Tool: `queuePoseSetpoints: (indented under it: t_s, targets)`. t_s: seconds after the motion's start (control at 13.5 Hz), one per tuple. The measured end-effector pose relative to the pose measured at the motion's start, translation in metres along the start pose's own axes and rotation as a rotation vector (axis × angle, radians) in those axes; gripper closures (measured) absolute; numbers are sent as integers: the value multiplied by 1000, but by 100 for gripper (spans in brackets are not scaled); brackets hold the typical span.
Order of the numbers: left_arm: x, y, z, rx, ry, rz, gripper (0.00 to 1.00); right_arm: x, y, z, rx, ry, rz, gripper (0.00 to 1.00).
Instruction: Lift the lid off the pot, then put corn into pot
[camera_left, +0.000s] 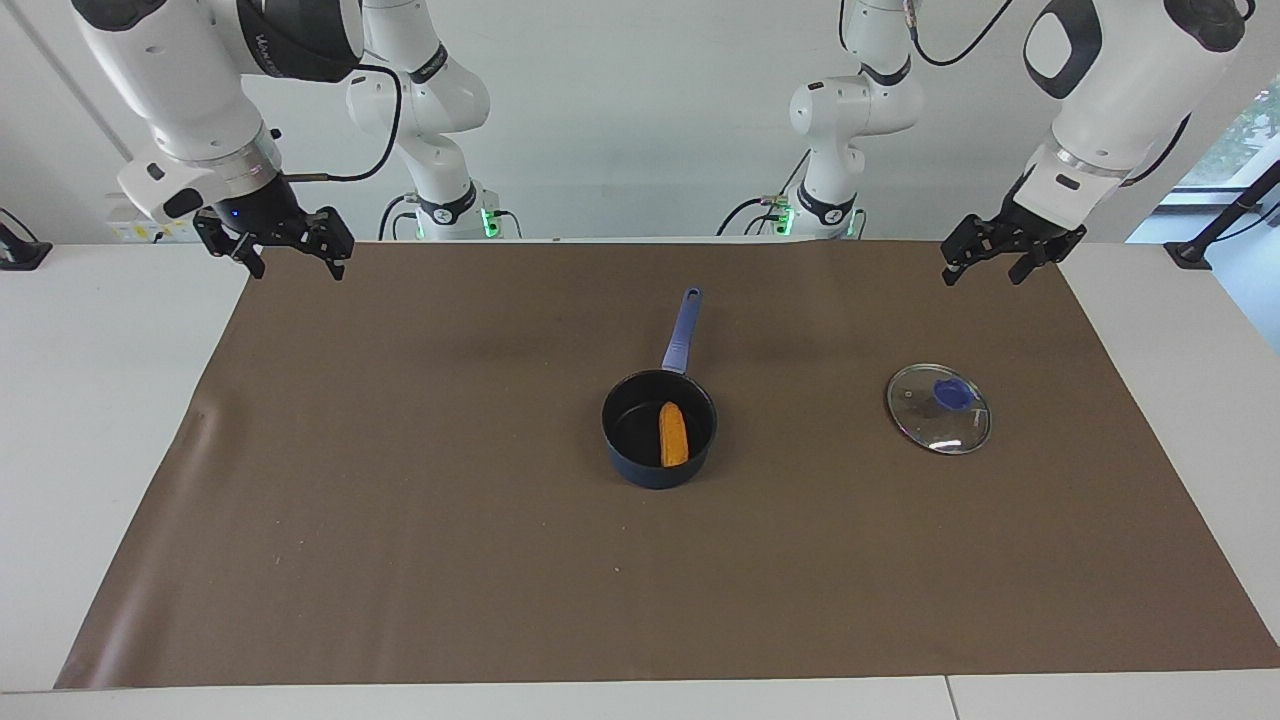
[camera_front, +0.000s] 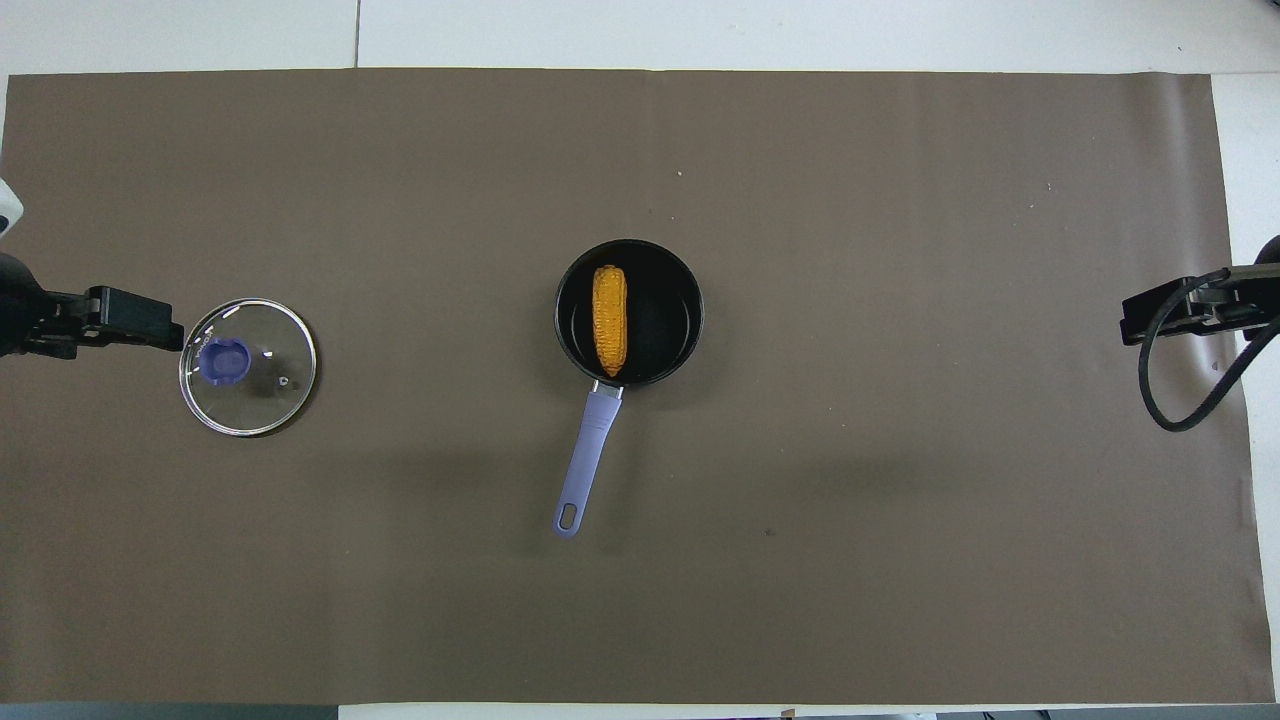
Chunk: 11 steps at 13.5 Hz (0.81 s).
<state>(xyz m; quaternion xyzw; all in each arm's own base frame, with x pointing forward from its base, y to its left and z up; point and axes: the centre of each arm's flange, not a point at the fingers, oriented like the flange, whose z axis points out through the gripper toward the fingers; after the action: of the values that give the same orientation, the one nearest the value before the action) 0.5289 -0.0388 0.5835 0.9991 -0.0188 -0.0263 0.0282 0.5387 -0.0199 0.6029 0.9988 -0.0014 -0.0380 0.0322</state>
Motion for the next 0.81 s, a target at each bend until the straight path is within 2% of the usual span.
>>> queuePoseSetpoints:
  t_s: [0.15, 0.44, 0.81]
  targets:
    - [0, 13, 10, 4, -7, 24, 0, 0, 6, 0, 1, 4, -1, 0]
    - [-1, 24, -24, 41, 12, 37, 0, 0, 12, 0, 2, 5, 4, 0]
    - [1, 21, -13, 42, -12, 16, 0, 0, 23, 1, 4, -4, 15, 0]
